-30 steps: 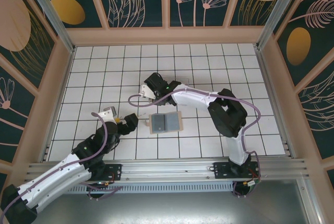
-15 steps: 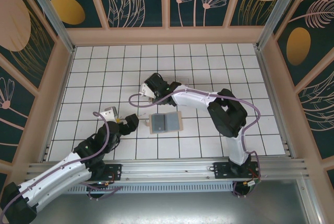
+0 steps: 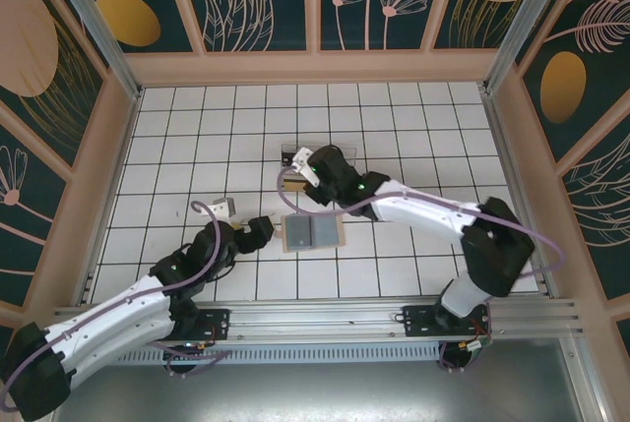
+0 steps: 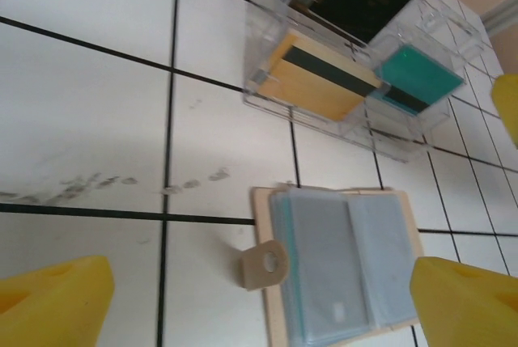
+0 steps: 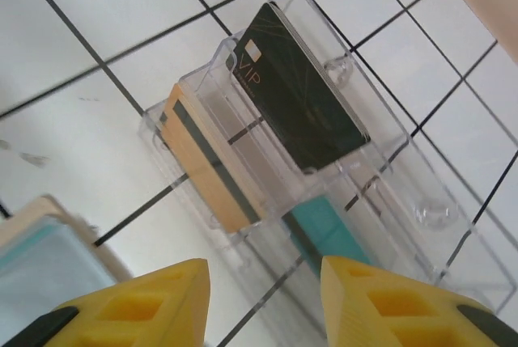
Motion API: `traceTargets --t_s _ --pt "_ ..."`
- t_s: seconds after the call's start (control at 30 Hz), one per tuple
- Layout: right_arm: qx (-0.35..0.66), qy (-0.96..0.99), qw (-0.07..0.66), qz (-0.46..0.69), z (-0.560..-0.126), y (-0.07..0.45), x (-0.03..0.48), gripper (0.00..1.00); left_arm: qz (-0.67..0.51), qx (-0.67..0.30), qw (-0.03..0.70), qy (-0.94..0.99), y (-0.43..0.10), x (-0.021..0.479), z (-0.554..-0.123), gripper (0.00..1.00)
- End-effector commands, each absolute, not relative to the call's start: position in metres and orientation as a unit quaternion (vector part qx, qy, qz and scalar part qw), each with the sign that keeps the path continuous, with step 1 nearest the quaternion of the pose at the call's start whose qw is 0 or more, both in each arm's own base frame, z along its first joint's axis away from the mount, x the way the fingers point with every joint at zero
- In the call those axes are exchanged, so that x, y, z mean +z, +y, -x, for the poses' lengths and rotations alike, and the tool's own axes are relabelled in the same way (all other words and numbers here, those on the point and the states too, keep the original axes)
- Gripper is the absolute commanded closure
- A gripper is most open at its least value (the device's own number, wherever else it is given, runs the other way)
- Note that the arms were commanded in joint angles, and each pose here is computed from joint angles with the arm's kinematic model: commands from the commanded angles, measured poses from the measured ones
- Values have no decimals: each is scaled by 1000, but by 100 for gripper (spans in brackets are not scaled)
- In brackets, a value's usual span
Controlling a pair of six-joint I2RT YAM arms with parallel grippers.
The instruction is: Take the credit cards out of the card holder
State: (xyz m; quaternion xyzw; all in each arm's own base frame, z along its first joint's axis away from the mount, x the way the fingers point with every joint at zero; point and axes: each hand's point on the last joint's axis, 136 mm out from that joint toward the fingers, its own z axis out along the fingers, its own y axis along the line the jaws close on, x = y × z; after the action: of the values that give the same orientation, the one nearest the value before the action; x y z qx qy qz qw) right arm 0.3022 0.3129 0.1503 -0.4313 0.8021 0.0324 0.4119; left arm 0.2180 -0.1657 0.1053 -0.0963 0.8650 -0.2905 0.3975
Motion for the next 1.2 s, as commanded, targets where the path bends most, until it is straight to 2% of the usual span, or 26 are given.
traceTargets --t_s 0.0,0.27,0.5,0.57,1.17 --pt "124 836 418 333 -283 305 148 58 80 -347 386 851 -196 129 -225 12" --pt "222 875 376 210 -241 274 113 62 64 -372 331 865 -237 114 -232 38" --pt "245 889 350 166 -221 256 77 70 62 -363 297 881 -253 89 -232 50" --pt "249 890 345 162 -219 256 71 75 61 -357 288 887 -255 81 -230 55" --pt "232 918 287 145 -217 261 24 79 48 -309 249 917 -255 39 -225 58"
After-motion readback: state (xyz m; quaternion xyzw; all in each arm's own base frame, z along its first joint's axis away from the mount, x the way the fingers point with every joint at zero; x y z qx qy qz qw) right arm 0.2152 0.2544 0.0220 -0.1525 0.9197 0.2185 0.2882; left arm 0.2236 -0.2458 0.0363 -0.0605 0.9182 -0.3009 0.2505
